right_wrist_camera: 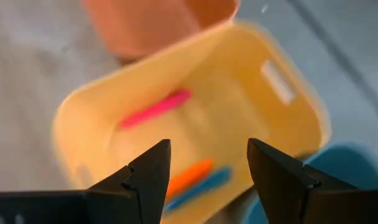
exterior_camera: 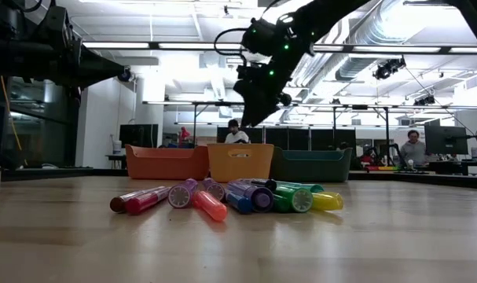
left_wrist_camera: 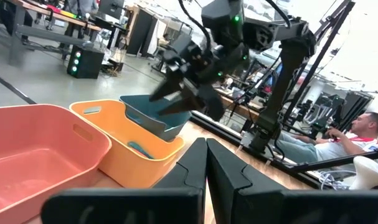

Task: Pick & Place Markers
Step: Put the purple marker into the orange bin

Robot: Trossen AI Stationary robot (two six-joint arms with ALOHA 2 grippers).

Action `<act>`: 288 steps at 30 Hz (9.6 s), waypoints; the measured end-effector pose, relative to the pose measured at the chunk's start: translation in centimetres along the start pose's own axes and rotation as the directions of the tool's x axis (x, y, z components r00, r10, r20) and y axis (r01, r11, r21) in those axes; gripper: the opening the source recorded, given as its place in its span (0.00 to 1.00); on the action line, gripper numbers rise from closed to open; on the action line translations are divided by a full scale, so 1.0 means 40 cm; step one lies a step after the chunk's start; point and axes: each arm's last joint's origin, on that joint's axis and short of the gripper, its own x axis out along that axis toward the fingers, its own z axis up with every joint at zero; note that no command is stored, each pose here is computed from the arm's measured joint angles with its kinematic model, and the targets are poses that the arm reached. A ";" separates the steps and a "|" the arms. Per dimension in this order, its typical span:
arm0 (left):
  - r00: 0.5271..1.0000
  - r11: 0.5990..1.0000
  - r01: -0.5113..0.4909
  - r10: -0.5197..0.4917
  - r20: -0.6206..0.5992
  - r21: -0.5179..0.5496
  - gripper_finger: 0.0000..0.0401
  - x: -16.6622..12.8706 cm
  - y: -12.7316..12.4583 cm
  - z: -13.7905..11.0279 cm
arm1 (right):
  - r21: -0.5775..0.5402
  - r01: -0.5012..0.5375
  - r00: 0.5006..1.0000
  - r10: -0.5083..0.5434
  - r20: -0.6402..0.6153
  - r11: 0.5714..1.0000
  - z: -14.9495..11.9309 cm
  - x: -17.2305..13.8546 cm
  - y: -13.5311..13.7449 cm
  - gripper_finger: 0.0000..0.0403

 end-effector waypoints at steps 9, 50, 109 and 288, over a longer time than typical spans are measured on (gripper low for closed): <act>1.000 1.000 0.001 -0.001 0.000 0.000 0.01 0.000 0.000 0.000 | 0.152 -0.067 0.966 0.102 -0.236 0.986 -0.068 -0.046 0.105 0.50; 1.000 1.000 0.001 -0.001 0.000 0.000 0.01 0.000 0.000 0.000 | 0.596 0.068 0.915 0.188 -0.356 0.800 -0.386 -0.116 0.416 0.49; 1.000 1.000 0.001 -0.001 0.000 0.000 0.01 0.000 0.000 0.000 | 0.286 0.048 0.804 0.133 -0.579 0.957 -0.375 -0.027 0.475 0.49; 0.999 0.999 -0.038 0.039 0.028 -0.031 0.01 0.000 0.002 0.004 | -0.087 -0.240 0.954 0.251 0.164 0.967 -0.038 -0.331 0.061 0.04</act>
